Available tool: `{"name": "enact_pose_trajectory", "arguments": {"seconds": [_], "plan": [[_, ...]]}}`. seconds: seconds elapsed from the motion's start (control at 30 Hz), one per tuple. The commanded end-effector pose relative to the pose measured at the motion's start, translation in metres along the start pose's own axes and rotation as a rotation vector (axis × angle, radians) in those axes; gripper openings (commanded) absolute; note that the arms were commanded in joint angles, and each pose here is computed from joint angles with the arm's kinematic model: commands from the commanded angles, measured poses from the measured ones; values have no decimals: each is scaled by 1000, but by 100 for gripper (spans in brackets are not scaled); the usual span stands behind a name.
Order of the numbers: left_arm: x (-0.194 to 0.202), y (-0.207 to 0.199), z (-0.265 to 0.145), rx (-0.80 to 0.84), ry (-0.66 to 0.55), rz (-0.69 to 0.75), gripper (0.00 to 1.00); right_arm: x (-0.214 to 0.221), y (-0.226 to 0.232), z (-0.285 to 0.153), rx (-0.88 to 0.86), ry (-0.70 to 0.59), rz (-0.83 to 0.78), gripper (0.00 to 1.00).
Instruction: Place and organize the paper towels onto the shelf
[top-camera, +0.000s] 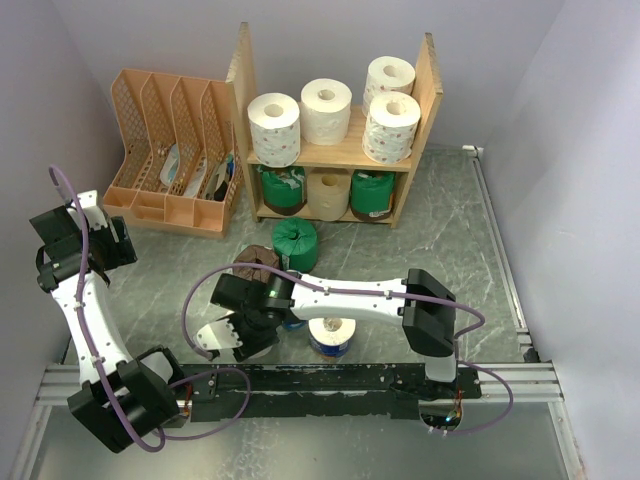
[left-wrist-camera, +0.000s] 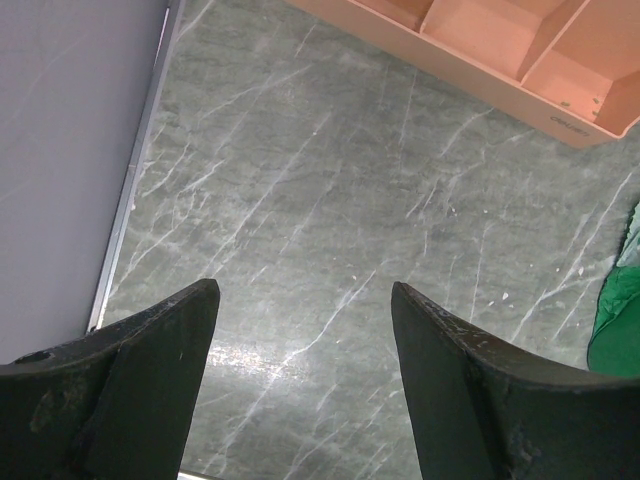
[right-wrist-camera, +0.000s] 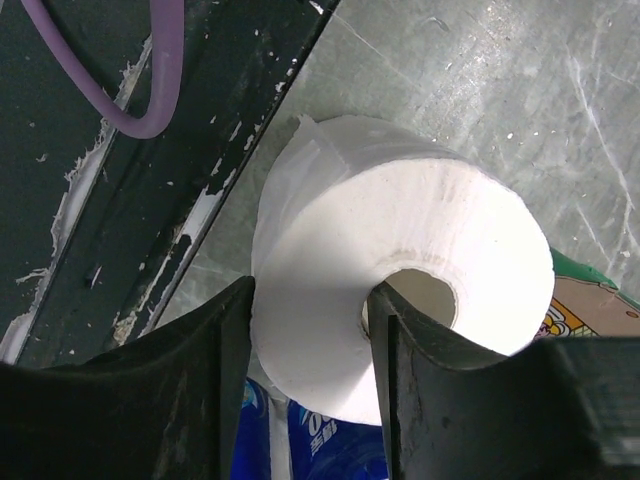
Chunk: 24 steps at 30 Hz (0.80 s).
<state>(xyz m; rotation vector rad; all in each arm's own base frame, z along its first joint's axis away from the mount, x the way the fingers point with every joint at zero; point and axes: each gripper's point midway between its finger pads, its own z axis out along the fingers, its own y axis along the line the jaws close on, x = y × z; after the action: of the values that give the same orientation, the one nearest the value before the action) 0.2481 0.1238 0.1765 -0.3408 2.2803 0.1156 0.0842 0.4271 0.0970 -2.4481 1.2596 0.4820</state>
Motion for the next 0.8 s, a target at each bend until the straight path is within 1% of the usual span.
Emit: {"name": "enact_pose_trajectory", "arguments": {"seconds": [0.0, 0.03, 0.07, 0.1, 0.3, 0.33, 0.5, 0.67, 0.77], "plan": [[-5, 0, -2, 13, -18, 7, 81, 0, -8, 2, 11, 12, -3, 44], [-5, 0, -2, 14, -16, 7, 81, 0, -9, 1, 14, 13, -5, 40], [-5, 0, -1, 15, -15, 8, 81, 0, -10, 0, 16, 16, -4, 34], [-4, -1, -1, 15, -14, 8, 81, 0, -10, -2, 14, 18, -2, 31], [-4, -1, 0, 21, -11, 8, 81, -7, -11, -23, -2, 3, 7, 3], [-4, -1, 0, 22, -11, 8, 81, -7, -12, -27, 1, 3, 7, 0], [-4, 0, -1, 16, -14, 6, 81, -13, -19, -64, 36, -14, 11, 0], [-4, 3, 0, -6, -9, -4, 84, -7, -42, -102, 143, -6, 11, 0], [-4, 4, 0, -10, -8, -5, 84, -25, -56, -129, 185, -46, 10, 0]]}}
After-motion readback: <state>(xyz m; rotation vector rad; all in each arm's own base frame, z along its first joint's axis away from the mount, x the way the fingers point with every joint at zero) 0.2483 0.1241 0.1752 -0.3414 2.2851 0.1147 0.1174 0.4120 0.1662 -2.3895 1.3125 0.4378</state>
